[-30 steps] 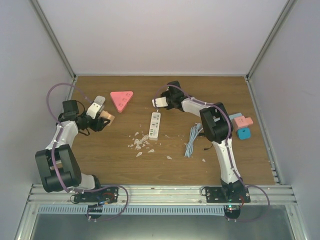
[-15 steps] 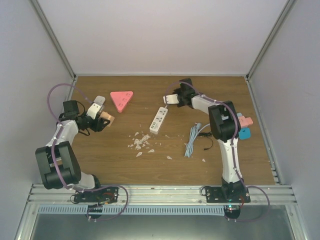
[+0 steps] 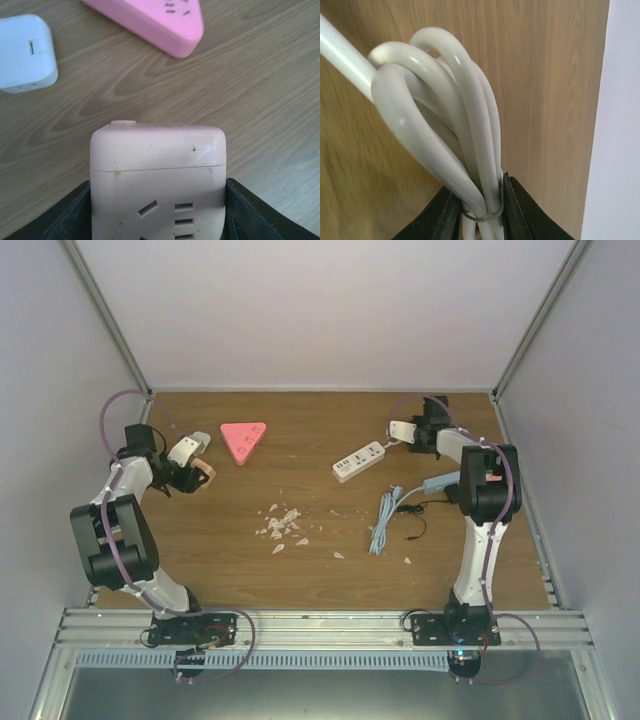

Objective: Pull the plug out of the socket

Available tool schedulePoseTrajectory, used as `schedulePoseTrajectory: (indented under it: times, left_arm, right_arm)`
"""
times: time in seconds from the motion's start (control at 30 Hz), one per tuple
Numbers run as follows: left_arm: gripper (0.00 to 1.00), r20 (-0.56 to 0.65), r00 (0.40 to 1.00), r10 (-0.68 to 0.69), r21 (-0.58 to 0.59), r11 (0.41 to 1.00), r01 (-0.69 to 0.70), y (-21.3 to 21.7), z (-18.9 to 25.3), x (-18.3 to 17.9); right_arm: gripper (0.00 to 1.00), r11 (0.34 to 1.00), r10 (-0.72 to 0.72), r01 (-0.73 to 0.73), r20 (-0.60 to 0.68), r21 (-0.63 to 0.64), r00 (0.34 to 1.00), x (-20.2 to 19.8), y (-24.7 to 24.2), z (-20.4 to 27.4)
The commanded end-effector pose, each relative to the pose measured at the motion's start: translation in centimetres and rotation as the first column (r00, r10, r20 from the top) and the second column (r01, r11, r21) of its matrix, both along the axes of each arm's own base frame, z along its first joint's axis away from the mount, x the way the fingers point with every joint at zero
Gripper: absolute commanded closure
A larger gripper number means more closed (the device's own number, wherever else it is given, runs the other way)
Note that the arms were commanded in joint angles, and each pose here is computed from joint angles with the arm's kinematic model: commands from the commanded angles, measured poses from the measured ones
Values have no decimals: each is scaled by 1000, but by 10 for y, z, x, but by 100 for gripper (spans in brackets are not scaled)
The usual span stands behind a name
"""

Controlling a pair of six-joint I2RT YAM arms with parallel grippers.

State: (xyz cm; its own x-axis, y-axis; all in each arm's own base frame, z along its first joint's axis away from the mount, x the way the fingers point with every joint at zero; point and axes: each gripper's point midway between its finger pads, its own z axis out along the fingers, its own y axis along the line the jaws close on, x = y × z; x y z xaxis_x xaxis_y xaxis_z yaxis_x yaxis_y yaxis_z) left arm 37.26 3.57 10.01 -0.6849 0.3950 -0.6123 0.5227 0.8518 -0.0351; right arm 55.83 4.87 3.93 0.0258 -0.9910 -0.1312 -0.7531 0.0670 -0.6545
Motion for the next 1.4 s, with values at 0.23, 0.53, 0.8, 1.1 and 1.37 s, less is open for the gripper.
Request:
schedulePoseTrajectory:
  times: [0.23,0.53,0.8,1.1,1.37]
  left_arm:
    - [73,-156,986,63,111,993,-46,38,-30,15]
    - [43,-185,979,86,147,987,-59,48,-46,18]
    - [1,-105,991,81,150,987,-64,45,-15,23]
    - [1,64,995,-82,154,985,71,-19,55,26]
    - [1,155,916,-371,22,928,372,-182,95,-5]
  right_arm:
    - [87,954,-291,300,-189,15,938,-55,-98,-35]
    - [66,941,-324,337,-186,43,928,-63,-116,-17]
    - [26,940,-278,306,-180,152,943,-61,-98,35]
    - [12,936,-170,216,-181,279,969,-86,-68,92]
    - [10,930,-103,168,-206,327,973,-131,-54,110]
